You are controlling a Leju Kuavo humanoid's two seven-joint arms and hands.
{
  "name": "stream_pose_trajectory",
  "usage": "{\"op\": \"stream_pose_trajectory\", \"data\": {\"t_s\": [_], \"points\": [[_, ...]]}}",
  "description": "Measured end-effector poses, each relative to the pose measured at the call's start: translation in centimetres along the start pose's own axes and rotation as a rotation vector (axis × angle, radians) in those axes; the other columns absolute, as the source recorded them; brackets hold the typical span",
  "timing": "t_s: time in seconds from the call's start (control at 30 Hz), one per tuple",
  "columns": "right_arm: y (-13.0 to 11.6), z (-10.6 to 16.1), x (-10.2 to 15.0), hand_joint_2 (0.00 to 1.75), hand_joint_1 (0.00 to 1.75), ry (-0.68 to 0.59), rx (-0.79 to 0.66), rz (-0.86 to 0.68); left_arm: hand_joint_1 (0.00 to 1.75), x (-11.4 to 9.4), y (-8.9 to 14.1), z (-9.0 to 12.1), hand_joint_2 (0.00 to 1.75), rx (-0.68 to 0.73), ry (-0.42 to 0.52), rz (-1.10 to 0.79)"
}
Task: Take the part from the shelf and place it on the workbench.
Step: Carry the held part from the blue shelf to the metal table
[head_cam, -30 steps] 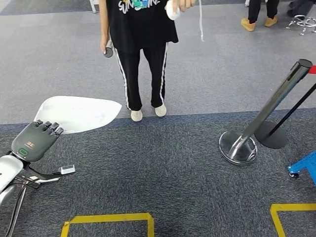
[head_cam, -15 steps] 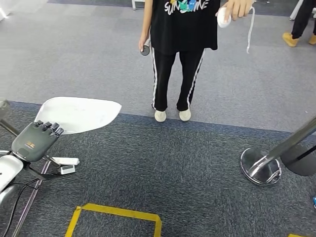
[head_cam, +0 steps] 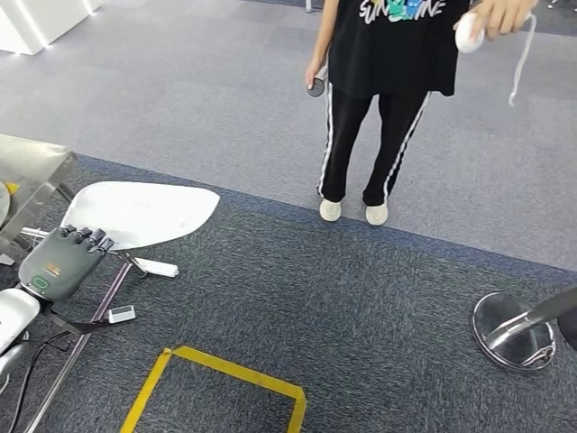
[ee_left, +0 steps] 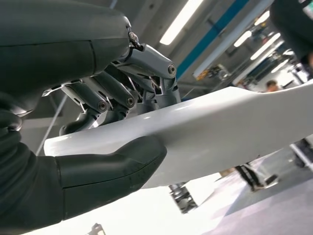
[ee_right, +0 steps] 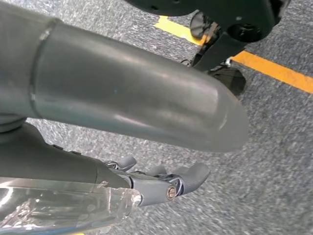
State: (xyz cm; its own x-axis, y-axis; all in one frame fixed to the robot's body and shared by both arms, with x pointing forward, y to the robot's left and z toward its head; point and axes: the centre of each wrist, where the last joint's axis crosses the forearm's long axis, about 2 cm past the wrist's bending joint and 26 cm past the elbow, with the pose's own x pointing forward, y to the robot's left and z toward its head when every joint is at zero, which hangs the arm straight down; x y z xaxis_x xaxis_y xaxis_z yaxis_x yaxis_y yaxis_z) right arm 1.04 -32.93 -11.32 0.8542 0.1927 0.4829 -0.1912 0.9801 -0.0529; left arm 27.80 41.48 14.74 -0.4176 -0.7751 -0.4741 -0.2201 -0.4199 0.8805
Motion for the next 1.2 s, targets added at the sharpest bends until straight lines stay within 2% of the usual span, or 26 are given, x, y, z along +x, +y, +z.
{"op": "stream_pose_trajectory", "data": {"t_s": [0.57,0.9,1.2], "points": [[0.2,0.0,0.0,0.0,0.0,-0.001,0.005,0.0,1.75,-0.2,-0.1,0.3,1.75,-0.005,0.011,-0.001],[1.8,-0.1,0.3,0.0,0.0,-0.007,-0.007,0.014,1.75,-1.0,-1.0,3.4,1.75,-0.036,0.057,0.021],[2.7,-0.3,0.8,0.0,0.0,-0.015,0.013,0.012,1.75,-1.7,-0.7,4.3,1.75,-0.041,0.07,0.007]]}}
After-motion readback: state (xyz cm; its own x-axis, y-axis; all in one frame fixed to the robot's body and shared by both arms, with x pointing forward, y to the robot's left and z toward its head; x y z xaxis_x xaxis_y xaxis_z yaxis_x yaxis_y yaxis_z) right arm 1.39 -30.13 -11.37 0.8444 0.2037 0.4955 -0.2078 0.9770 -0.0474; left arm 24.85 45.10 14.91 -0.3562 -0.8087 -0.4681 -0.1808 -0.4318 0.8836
